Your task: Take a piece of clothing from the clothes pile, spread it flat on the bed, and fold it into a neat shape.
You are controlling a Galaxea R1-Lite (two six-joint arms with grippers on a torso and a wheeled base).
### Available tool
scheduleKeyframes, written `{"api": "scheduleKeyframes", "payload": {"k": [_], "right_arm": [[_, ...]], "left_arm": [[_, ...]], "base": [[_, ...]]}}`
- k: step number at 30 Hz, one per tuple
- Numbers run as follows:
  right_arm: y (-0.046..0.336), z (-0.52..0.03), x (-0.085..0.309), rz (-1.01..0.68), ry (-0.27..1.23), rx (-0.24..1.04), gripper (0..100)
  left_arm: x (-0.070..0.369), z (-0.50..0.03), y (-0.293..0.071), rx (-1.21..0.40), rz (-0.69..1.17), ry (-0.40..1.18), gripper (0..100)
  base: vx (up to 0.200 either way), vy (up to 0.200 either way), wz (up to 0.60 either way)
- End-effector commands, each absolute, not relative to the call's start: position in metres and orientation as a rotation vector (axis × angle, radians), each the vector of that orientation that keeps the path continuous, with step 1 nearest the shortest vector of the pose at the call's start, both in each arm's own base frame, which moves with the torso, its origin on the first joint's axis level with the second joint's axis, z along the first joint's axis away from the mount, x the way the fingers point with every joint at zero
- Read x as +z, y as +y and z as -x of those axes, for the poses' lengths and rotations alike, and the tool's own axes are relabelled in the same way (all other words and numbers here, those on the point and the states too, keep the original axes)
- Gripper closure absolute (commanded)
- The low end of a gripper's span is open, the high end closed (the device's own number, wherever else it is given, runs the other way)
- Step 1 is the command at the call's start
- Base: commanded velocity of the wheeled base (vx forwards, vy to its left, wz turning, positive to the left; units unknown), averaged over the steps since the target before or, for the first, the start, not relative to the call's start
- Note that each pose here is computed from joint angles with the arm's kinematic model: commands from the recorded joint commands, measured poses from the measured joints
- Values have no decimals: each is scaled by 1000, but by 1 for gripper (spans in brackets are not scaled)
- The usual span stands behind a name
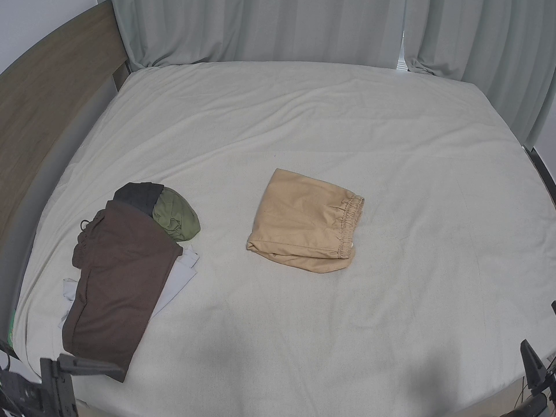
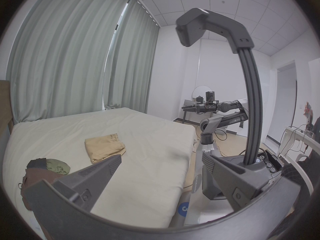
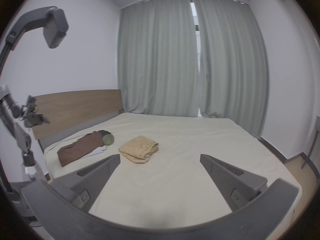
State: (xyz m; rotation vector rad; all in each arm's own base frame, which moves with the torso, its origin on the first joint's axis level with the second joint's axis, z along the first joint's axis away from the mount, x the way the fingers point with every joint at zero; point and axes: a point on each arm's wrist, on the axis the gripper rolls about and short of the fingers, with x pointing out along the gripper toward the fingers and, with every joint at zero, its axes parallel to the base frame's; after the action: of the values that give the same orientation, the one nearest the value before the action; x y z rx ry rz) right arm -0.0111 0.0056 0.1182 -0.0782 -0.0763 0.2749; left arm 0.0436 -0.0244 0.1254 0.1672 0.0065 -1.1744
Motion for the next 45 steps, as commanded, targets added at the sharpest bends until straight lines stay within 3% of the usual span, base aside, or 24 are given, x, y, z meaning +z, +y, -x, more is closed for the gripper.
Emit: {"api": "scheduleKeyframes", "payload": {"k": [1,5,8,9,10,12,16,19,23,29,33,38,45], "right_arm": [[-1,23,82,-64,-67,-21,0],[-1,23,82,-49,-66,-46,0],[2,23,82,-22,-60,91,0],[2,23,82,-22,-60,91,0],[1,23,82,-49,-61,77,0],[2,23,82,-41,-66,87,0],[5,24,82,-55,-49,232,0],[3,23,81,-56,-43,147,0],[1,23,76,49,-3,40,0],[-1,23,76,-17,2,-2,0],[-1,23,76,-26,0,-2,0],[0,23,76,-2,0,5,0],[0,23,76,-2,0,5,0]], "left_arm": [[85,28,-16,-1070,-198,-109,0],[85,21,-11,-723,-221,-67,0],[85,17,-6,-389,-178,-16,0],[85,17,-6,-389,-178,-16,0],[85,16,-3,-239,-91,9,0],[85,16,-1,-114,-60,9,0],[82,23,1,46,-83,-61,0],[82,23,3,128,-81,-50,0],[82,23,3,146,-70,-51,0],[82,23,3,149,-67,-51,0],[82,23,3,141,-68,-50,0],[74,23,0,-14,-4,14,0],[76,22,0,-9,-11,1,0]], "base": [[0,0,0],[0,0,0],[0,0,0],[0,0,0],[0,0,0],[0,0,0],[0,0,0],[0,0,0],[0,0,0],[0,0,0],[0,0,0],[0,0,0],[0,0,0]]}}
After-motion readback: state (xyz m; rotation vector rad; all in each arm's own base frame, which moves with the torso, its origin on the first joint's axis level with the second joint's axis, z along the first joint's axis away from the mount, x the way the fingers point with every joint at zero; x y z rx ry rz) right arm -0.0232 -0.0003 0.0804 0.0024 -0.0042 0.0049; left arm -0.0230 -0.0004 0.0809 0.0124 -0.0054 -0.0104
